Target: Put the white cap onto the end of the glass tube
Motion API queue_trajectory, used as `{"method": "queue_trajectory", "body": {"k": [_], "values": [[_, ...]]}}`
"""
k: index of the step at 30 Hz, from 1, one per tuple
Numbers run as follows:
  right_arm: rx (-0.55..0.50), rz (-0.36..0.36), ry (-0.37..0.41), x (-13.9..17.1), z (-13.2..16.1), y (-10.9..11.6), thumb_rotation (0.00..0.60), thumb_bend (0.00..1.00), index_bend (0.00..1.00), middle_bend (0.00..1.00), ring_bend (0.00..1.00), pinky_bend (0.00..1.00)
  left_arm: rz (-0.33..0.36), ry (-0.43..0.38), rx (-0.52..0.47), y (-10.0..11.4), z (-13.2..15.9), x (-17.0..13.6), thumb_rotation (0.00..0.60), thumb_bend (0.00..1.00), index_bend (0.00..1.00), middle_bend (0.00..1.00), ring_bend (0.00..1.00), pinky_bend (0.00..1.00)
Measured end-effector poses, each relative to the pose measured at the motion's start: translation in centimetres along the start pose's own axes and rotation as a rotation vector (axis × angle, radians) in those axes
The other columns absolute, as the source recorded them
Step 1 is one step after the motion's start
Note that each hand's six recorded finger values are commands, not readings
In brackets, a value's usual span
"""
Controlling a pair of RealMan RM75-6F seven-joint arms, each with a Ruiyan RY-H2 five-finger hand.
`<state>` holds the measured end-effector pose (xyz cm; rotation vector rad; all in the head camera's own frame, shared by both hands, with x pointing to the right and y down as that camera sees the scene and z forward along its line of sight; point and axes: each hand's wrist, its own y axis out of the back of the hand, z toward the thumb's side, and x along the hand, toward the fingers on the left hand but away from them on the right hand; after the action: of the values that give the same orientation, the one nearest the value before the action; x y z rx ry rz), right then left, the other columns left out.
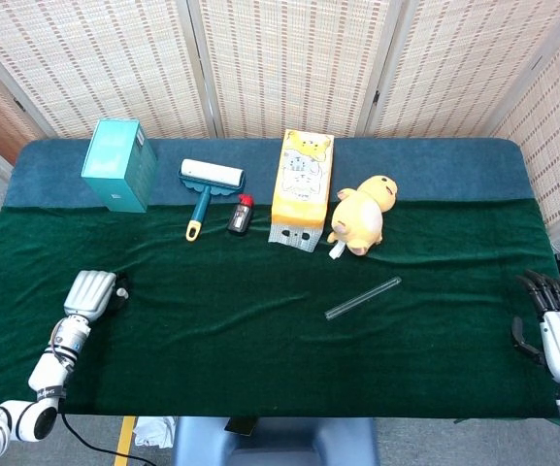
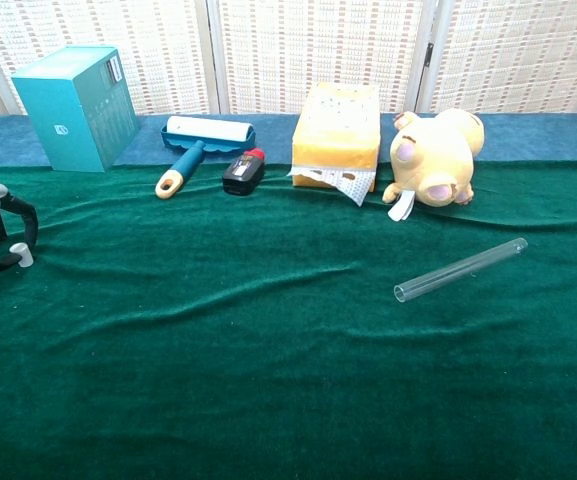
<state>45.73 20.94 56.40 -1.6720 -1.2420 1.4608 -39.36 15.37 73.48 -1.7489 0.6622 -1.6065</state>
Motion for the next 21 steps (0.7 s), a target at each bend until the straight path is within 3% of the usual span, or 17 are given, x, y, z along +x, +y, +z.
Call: {"method": "queue_trajectory", "body": {"k": [14,17,21], "values": [[0.01,-0.002,0.016,-0.2,0.4,0.3,0.6,0.66,0.13,0.13,0.08,0.0,0.022,-0.002,-0.017,0.7,-0.2,-0.3,0.6,0.47,0.57,1.0,0.92,0.82],[0.03,-0.001,0.029,-0.4,0.7,0.7,0.6,0.66,0.15,0.16,0.1,0.0,0.035,-0.014,-0.051,1.4,0.3,-0.8,0.6,0.47,0.57,1.0,0.92,0.82],[0.053,0.008,0.061,-1.0,1.6,1.0,0.6,0.64,0.2,0.3,0.2,0.07,0.054,-0.036,-0.097,2.6,0.8,-1.5,0.6,0.47,0.57,1.0,0.92,0.82]]}}
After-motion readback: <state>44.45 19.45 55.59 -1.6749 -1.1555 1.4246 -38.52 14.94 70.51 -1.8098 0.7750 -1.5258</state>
